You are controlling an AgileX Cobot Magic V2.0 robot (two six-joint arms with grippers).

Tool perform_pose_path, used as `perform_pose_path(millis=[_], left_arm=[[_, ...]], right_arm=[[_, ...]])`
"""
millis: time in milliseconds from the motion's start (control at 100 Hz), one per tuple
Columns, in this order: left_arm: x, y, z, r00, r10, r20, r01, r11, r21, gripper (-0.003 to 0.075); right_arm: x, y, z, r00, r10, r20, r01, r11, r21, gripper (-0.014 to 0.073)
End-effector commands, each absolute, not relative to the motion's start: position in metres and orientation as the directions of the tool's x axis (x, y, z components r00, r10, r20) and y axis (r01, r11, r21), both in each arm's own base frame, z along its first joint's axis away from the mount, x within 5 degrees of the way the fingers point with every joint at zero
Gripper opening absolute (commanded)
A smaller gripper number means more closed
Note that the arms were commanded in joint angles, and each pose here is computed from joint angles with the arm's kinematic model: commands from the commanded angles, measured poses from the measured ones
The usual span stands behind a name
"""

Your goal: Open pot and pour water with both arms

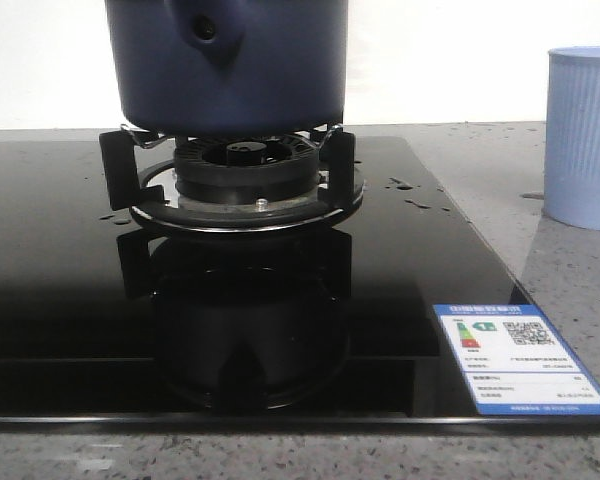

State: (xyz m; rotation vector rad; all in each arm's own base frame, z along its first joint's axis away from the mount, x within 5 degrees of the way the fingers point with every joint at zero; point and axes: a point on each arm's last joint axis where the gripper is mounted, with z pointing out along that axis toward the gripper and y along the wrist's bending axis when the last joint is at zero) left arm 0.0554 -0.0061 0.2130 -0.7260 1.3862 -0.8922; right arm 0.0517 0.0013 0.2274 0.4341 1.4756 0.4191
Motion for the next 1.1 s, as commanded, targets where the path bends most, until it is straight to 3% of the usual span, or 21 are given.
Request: perform_pose_path(millis=[0,140,280,410,500,620,770,870,1010,1090], left_arm=[[0.051,-0.014,0.229,-0.088,-0.807,-0.584,0.161,0.567,-0.808,-0.0019],[0.053,-0.023,0.250,-0.189,-0.686,-0.703,0.189,0.677,-0.711,-0.0018],[0.062,-0.034,0.274,-0.298,-0.495,-0.816,0.262,0.779,-0.569,-0.0018],[0.074,-0.048,0.296,-0.414,-0.336,-0.846,0.382,0.780,-0.496,-0.0017],[0.081,-0.061,0.316,-0.405,-0.253,-0.878,0.541,0.708,-0.454,-0.0017],[0.090,-0.076,0.338,-0.375,-0.217,-0.901,0.713,0.554,-0.430,-0.0017],[0.106,-0.089,0.353,-0.310,-0.125,-0.943,0.851,0.405,-0.333,-0.0017],[0.119,-0.096,0.364,-0.256,-0.090,-0.963,0.883,0.383,-0.270,-0.0017],[0.132,-0.108,0.378,-0.055,0.008,-0.998,0.942,0.331,-0.050,-0.0015],[0.140,-0.116,0.383,0.001,0.031,-1.000,0.954,0.298,0.010,0.0035]], right_arm=[[0.048,0.003,0.260,0.078,0.524,-0.848,-0.038,0.852,0.523,-0.0066],[0.052,0.013,0.285,-0.141,0.509,-0.849,-0.038,0.854,0.519,-0.0066],[0.061,0.022,0.301,-0.410,0.465,-0.784,-0.014,0.857,0.516,-0.0066],[0.067,0.031,0.312,-0.590,0.436,-0.679,-0.011,0.837,0.547,-0.0066],[0.071,0.039,0.321,-0.641,0.378,-0.668,-0.099,0.822,0.560,-0.0066],[0.073,0.053,0.334,-0.625,0.308,-0.718,-0.305,0.750,0.587,-0.0066],[0.073,0.059,0.345,-0.469,0.172,-0.866,-0.519,0.740,0.428,-0.0066],[0.075,0.058,0.350,-0.375,0.140,-0.916,-0.565,0.750,0.346,-0.0066],[0.080,0.054,0.353,-0.282,0.109,-0.953,-0.551,0.795,0.254,-0.0066],[0.081,0.053,0.354,-0.238,0.063,-0.969,-0.558,0.808,0.190,-0.0045]])
